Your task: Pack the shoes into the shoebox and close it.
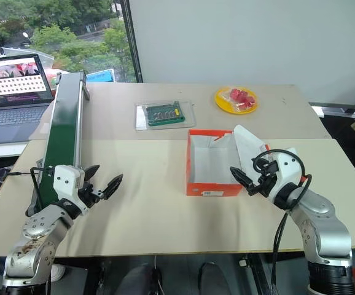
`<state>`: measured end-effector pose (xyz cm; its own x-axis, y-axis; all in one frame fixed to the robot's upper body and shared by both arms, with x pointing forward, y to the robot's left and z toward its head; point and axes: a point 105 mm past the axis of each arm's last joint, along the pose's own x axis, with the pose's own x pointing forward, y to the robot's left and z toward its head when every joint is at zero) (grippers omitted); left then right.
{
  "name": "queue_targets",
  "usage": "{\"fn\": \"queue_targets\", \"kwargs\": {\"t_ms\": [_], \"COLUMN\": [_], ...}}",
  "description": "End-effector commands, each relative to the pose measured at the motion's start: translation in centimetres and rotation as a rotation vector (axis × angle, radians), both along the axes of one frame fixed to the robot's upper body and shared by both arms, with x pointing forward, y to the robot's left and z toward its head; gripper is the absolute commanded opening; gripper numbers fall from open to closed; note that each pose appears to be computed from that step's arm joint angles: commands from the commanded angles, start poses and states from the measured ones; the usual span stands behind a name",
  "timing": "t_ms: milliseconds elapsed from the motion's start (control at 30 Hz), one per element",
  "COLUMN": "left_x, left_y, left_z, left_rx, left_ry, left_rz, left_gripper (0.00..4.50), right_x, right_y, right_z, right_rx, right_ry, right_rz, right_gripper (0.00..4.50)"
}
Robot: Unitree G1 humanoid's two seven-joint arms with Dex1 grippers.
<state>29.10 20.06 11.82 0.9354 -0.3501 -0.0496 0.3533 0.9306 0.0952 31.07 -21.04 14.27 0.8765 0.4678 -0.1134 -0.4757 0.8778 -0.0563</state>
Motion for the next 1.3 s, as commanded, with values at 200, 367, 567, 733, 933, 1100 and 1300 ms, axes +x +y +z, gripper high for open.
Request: {"fn": "queue_targets", "kwargs": {"t_ms": [200,367,567,733,933,1100,1300], "left_x": [1.4,2.0,1.9,1.1,0.0,-0.1,1.0], "left_y": [1.3,3.1,5.2,6.2,7.4,7.5,8.6], "left_z": [1.4,2.1,3.7,3.4,2.3,1.6,2.1], "left_rx": [-0.016,0.019,0.024,0.019,-0.02,-0.04,-0.037], "left_ry": [-0.044,-0.041,-0.097,-0.082,-0.049,-0.036,-0.046], "left_rz": [0.074,0.172,0.318,0.406,0.514,0.538,0.576], "left_gripper": [4.28,4.28,4.28,4.28,4.28,4.28,4.28], "right_x": [1.1,2.9,5.3,6.4,6.7,6.4,5.5], "right_y": [0.6,2.4,5.4,7.5,9.3,11.4,13.3], "right_z": [1.6,3.0,4.1,4.4,4.3,4.0,4.1], "right_rx": [-0.056,-0.05,-0.024,0.003,0.051,0.068,0.067], "right_ry": [-0.087,-0.129,-0.167,-0.18,-0.164,-0.147,-0.151], "right_rz": [0.03,0.102,0.192,0.237,0.278,0.338,0.419], "right_gripper": [4.46,4.46,4.46,4.46,4.46,4.46,4.46]}}
